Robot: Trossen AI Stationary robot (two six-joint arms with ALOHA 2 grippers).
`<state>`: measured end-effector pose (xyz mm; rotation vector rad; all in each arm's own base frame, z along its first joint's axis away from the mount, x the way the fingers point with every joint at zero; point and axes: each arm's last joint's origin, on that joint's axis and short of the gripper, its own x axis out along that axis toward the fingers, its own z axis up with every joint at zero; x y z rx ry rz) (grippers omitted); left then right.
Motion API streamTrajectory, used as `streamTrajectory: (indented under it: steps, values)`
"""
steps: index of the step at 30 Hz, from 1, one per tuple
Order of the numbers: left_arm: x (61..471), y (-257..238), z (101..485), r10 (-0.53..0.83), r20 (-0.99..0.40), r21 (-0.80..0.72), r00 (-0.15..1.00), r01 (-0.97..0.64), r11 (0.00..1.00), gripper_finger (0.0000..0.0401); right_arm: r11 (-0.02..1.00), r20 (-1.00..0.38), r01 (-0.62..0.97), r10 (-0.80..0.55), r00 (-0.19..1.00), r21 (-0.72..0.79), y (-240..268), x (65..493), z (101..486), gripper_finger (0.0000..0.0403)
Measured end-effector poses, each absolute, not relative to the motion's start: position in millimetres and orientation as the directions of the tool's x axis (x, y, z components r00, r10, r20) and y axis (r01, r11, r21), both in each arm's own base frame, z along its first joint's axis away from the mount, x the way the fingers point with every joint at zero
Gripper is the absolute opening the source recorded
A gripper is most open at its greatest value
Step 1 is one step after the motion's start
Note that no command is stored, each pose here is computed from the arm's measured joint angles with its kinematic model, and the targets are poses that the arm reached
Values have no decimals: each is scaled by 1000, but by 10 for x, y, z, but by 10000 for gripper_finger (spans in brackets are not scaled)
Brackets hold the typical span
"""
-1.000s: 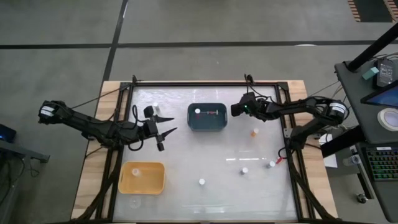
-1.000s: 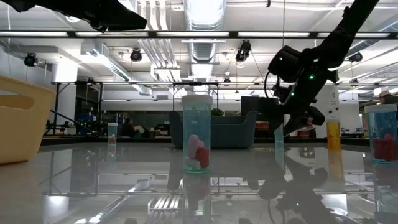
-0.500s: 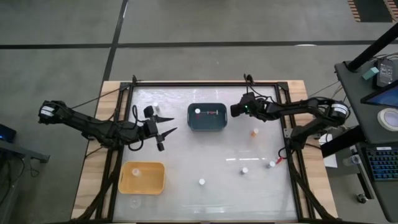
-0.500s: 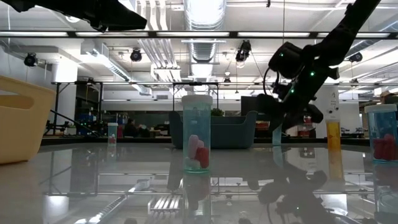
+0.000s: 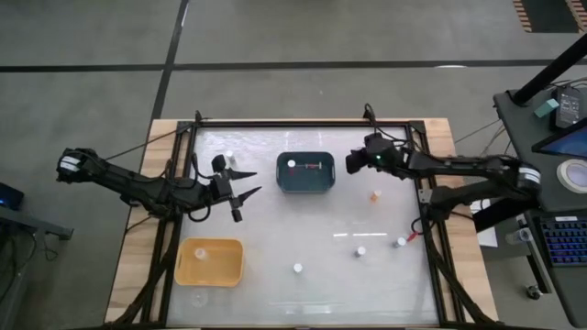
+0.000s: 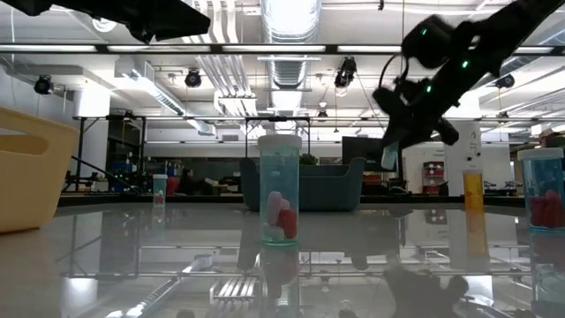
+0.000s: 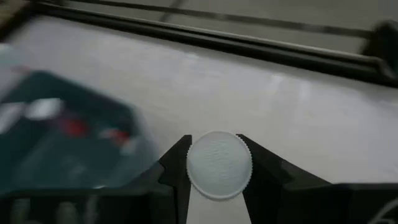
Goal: Pick and place medicine bottles into bin by pill shape (circle, oval)
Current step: Put the green tablet bottle into the yellow bin
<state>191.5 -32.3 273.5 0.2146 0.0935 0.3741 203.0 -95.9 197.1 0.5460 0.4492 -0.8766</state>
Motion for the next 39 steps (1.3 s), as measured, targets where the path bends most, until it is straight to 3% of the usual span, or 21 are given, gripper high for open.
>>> streamTrajectory:
  steps: [5,18,26,39]
  values:
    - [1935,-328,2738,372,-40,210,927,-356,911,173,644,-496,693,-509,704,323,-703,2016,2188,104]
    - [2255,-414,2596,362,-19,98,932,-359,928,173,856,-321,401,-298,899,327,-137,2275,2321,104]
    - [2557,-495,2394,355,-114,-36,928,-361,932,173,908,-219,262,-197,956,328,-7,2462,2303,105]
    - [3149,-552,2324,302,-154,-38,941,-311,950,173,925,-184,134,-71,980,356,32,2647,2166,105]
